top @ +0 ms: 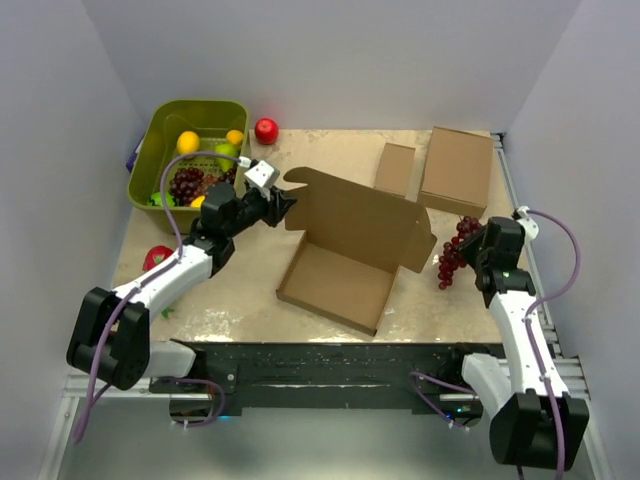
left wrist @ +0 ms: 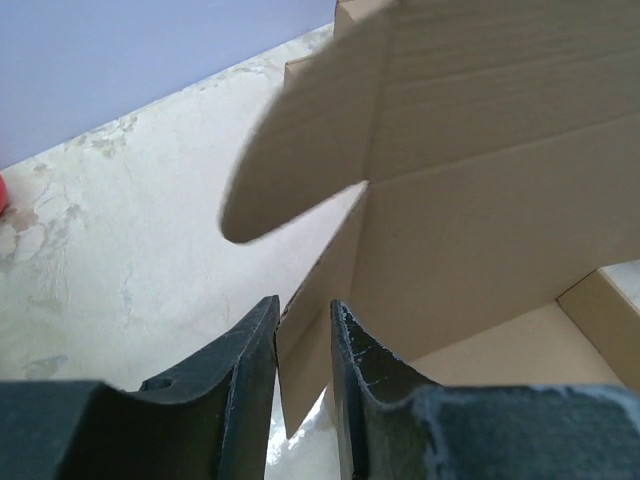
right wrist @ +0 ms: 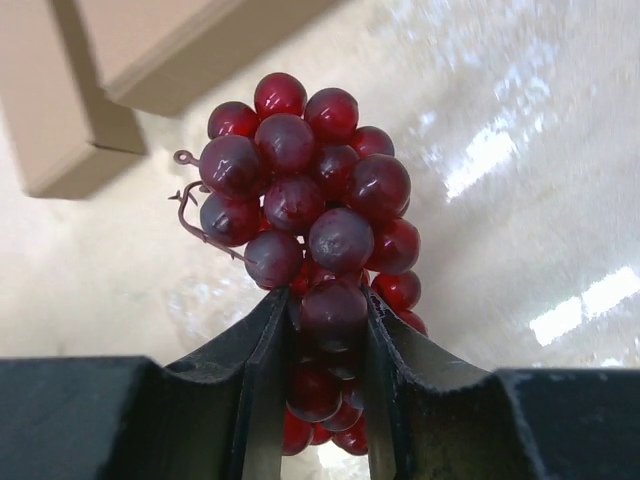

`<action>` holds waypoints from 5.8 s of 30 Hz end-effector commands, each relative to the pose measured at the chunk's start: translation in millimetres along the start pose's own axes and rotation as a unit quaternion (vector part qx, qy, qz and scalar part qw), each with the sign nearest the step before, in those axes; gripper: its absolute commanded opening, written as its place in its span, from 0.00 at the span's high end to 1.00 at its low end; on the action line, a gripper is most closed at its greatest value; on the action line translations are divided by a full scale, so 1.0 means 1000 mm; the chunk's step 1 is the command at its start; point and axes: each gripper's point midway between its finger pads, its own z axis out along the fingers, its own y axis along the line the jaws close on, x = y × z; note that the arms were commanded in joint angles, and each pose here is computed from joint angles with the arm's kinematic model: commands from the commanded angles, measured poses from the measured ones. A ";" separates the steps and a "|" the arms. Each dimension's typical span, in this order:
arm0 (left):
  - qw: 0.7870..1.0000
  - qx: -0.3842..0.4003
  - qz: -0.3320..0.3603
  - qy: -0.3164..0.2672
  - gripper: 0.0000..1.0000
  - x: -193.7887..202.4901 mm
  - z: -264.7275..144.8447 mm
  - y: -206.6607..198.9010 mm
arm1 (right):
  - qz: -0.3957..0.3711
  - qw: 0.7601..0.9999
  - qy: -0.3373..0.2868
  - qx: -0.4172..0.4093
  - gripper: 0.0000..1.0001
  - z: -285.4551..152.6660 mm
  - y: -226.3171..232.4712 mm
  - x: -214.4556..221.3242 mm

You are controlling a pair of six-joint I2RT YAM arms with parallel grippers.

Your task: Fold the paper box

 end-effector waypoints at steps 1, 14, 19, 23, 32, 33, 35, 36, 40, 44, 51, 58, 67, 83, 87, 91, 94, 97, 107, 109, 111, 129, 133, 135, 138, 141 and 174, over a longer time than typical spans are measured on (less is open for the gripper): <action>1.000 -0.013 0.010 -0.004 0.67 -0.006 0.004 0.007 | 0.011 0.996 -0.066 -0.051 0.96 -0.015 0.026 -0.037; 0.999 -0.028 0.012 -0.026 0.16 -0.039 -0.008 0.007 | 0.081 0.954 -0.259 -0.131 0.98 -0.105 0.080 -0.168; 0.997 -0.067 0.009 -0.037 0.11 -0.056 -0.022 0.020 | 0.048 0.906 -0.312 -0.281 1.00 -0.169 0.136 -0.204; 0.994 -0.092 0.002 -0.064 0.09 -0.083 -0.042 0.035 | -0.011 0.852 -0.324 -0.410 1.00 -0.220 0.182 -0.208; 0.985 -0.139 0.003 -0.102 0.04 -0.116 -0.080 0.050 | -0.154 0.785 -0.241 -0.549 1.00 -0.270 0.254 -0.165; 0.984 -0.146 0.003 -0.102 0.04 -0.116 -0.081 0.052 | -0.179 0.771 -0.229 -0.567 1.00 -0.278 0.265 -0.150; 0.983 -0.155 0.004 -0.101 0.04 -0.115 -0.083 0.057 | -0.194 0.760 -0.217 -0.581 1.00 -0.285 0.278 -0.140; 0.982 -0.158 0.006 -0.100 0.05 -0.115 -0.084 0.058 | -0.211 0.755 -0.183 -0.593 1.00 -0.281 0.287 -0.119; 0.958 -0.261 0.023 -0.113 0.05 -0.122 -0.112 0.085 | -0.252 0.724 -0.106 -0.633 1.00 -0.286 0.304 -0.067; 0.944 -0.303 0.044 -0.118 0.05 -0.125 -0.131 0.094 | -0.295 0.741 -0.030 -0.602 1.00 -0.253 0.298 -0.003; 0.955 -0.274 0.048 -0.108 0.07 -0.118 -0.119 0.088 | -0.316 0.765 0.055 -0.558 1.00 -0.207 0.275 0.093; 0.961 -0.254 0.047 -0.096 0.06 -0.109 -0.109 0.086 | -0.344 0.793 0.149 -0.479 1.00 -0.150 0.240 0.161; 0.965 -0.242 0.045 -0.087 0.06 -0.103 -0.103 0.084 | -0.354 0.803 0.204 -0.433 1.00 -0.111 0.216 0.218; 0.975 -0.205 0.043 -0.070 0.02 -0.092 -0.090 0.077 | -0.413 0.785 0.225 -0.403 0.30 -0.093 0.209 0.236; 0.984 -0.159 0.043 -0.062 0.00 -0.088 -0.077 0.065 | -0.416 0.779 0.222 -0.415 0.01 -0.108 0.215 0.223; 0.992 -0.106 0.043 -0.053 0.00 -0.082 -0.067 0.049 | -0.415 0.779 0.191 -0.429 0.01 -0.126 0.231 0.195; 0.995 -0.077 0.040 -0.046 0.00 -0.079 -0.059 0.042 | -0.410 0.789 0.145 -0.435 0.01 -0.144 0.245 0.159; 0.997 -0.072 0.025 -0.033 0.00 -0.070 -0.050 0.044 | -0.398 0.795 0.083 -0.450 0.01 -0.171 0.265 0.112; 0.999 -0.047 -0.001 -0.002 0.02 -0.051 -0.022 0.050 | -0.332 0.844 -0.009 -0.421 0.01 -0.159 0.281 -0.015; 0.999 -0.047 -0.004 0.004 0.02 -0.049 -0.019 0.053 | -0.302 0.854 -0.008 -0.423 0.01 -0.150 0.275 -0.035; 0.999 -0.047 -0.006 0.006 0.03 -0.050 -0.014 0.055 | -0.283 0.861 -0.015 -0.423 0.01 -0.144 0.267 -0.046; 0.995 -0.050 -0.007 0.084 0.05 -0.003 0.018 0.080 | -0.201 0.875 0.003 -0.441 0.01 -0.112 0.237 -0.064; 0.995 0.006 -0.032 0.093 0.06 0.014 0.029 0.065 | -0.202 0.872 0.010 -0.446 0.01 -0.111 0.239 -0.061; 0.994 0.045 -0.049 0.081 0.07 0.012 0.033 0.050 | -0.203 0.870 0.011 -0.448 0.01 -0.112 0.238 -0.060; 0.993 0.065 -0.062 0.080 0.08 0.017 0.038 0.044 | -0.207 0.869 0.010 -0.449 0.01 -0.112 0.237 -0.060; 0.989 0.084 -0.083 0.087 0.09 0.025 0.045 0.041 | -0.208 0.866 0.012 -0.454 0.01 -0.115 0.238 -0.059; 0.990 0.109 -0.089 0.009 1.00 -0.017 0.046 0.059 | -0.231 0.931 -0.062 -0.276 0.01 -0.049 0.186 -0.077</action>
